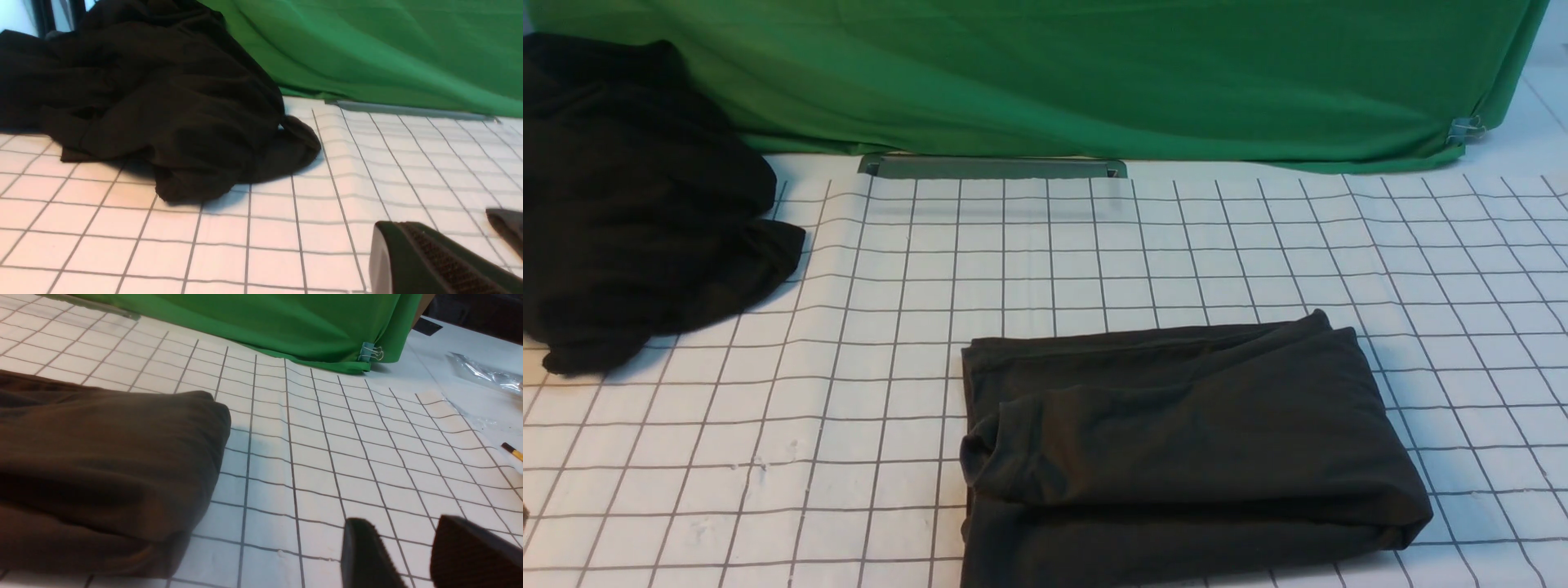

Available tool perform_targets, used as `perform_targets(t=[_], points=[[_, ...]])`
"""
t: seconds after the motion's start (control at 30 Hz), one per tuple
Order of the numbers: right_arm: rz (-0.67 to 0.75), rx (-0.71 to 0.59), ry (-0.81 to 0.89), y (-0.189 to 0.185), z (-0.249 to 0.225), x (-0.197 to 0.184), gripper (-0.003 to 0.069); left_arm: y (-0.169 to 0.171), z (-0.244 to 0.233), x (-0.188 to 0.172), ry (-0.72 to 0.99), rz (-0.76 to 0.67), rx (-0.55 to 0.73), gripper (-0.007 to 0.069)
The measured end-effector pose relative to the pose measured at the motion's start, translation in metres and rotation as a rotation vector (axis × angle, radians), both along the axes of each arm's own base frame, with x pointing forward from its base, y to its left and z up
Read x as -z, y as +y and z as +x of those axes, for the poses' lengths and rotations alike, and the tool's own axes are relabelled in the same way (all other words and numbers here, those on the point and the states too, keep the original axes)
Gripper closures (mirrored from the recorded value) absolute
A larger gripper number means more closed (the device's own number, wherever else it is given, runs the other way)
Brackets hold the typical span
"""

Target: Fold a long-sleeved shirt over a white checkered tablecloth.

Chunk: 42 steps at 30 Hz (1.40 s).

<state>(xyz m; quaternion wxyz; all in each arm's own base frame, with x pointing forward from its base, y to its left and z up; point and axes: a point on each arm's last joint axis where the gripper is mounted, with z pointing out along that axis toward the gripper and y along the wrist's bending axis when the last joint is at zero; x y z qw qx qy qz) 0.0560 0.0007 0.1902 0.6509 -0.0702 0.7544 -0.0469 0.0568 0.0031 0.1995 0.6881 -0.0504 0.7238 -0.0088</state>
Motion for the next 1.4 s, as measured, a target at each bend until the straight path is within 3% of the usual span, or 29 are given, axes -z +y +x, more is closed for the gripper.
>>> perform_targets(t=[0.43, 0.87, 1.1, 1.4], points=[[0.000, 0.001, 0.001, -0.0001, 0.0000, 0.0001, 0.0417, -0.0048, -0.0010, 0.0086, 0.087, -0.006, 0.086, 0.0622], [0.000, 0.001, 0.001, -0.0001, 0.0000, 0.0001, 0.0417, -0.0045, -0.0010, 0.0087, 0.088, -0.006, 0.080, 0.0622], [0.000, 0.001, 0.001, -0.0001, 0.0000, 0.0001, 0.0417, -0.0004, -0.0010, 0.0087, 0.088, -0.013, 0.006, 0.0622], [0.000, 0.001, 0.001, -0.0001, 0.0000, 0.0001, 0.0417, -0.0027, -0.0010, 0.0087, 0.088, -0.012, 0.048, 0.0622]])
